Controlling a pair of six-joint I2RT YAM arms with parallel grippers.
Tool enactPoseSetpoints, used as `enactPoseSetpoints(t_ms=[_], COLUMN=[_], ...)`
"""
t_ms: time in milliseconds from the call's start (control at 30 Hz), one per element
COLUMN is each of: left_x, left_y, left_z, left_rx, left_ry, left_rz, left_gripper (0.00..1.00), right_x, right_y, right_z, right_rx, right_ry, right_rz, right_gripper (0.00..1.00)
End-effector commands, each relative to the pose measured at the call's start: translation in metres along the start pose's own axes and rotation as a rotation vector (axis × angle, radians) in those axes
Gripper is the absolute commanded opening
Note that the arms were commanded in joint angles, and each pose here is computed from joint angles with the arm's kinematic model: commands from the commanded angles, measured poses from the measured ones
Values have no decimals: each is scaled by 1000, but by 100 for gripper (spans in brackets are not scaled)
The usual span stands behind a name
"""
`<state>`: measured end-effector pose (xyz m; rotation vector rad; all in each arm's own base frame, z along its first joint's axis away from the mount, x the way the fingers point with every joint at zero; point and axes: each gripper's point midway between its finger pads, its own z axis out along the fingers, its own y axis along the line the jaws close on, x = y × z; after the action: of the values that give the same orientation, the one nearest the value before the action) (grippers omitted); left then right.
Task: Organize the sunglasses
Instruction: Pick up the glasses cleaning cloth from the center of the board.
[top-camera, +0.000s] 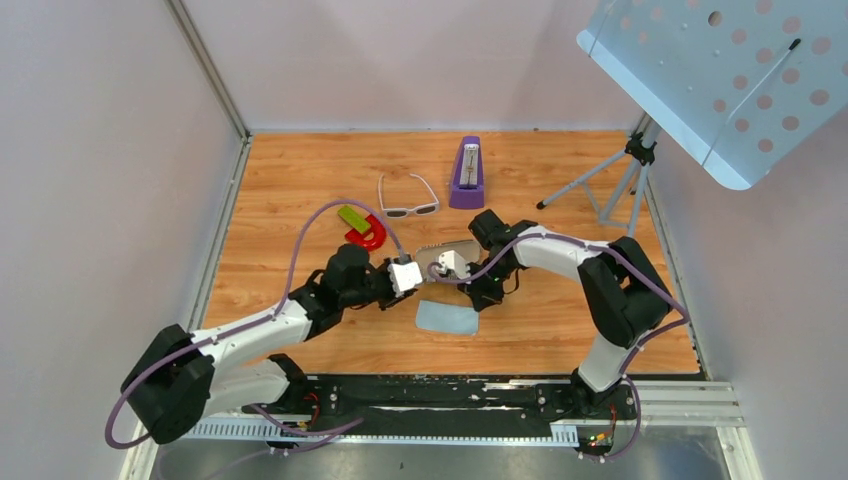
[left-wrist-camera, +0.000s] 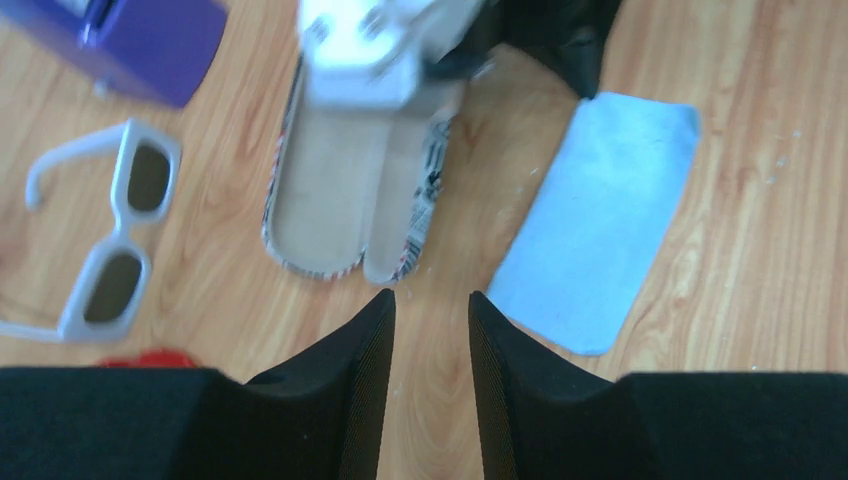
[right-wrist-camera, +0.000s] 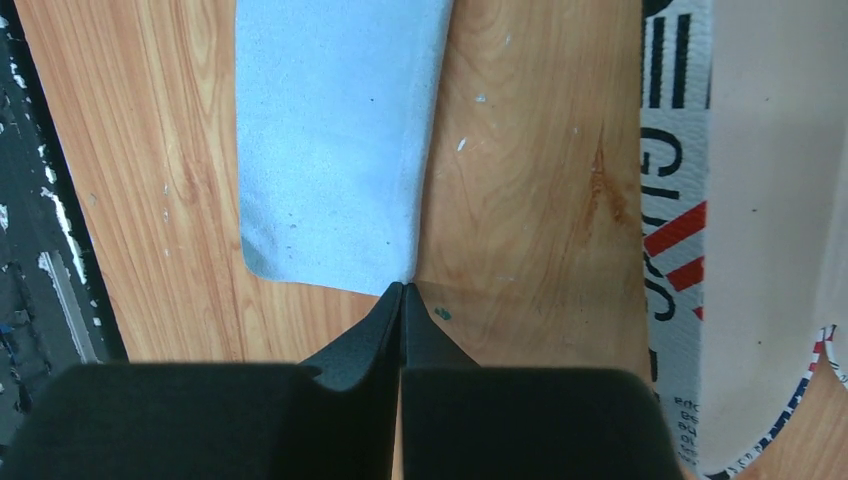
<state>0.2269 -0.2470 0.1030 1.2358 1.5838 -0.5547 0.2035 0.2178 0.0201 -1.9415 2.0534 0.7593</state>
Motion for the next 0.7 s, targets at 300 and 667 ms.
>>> enactPoseSetpoints(t_ms=[300, 667], left_x=[9, 15], left_y=[-15, -6], left_z=[16, -30], left_rx=[183, 10], left_ry=[226, 183], left_rz=[463, 511], left_gripper=[29, 38], right_x=[5, 6], right_y=[4, 5], right_z=[3, 3], right_rx=[-81, -113], right_ry=[-5, -12], right_rz=[64, 91], right_gripper=[2, 2])
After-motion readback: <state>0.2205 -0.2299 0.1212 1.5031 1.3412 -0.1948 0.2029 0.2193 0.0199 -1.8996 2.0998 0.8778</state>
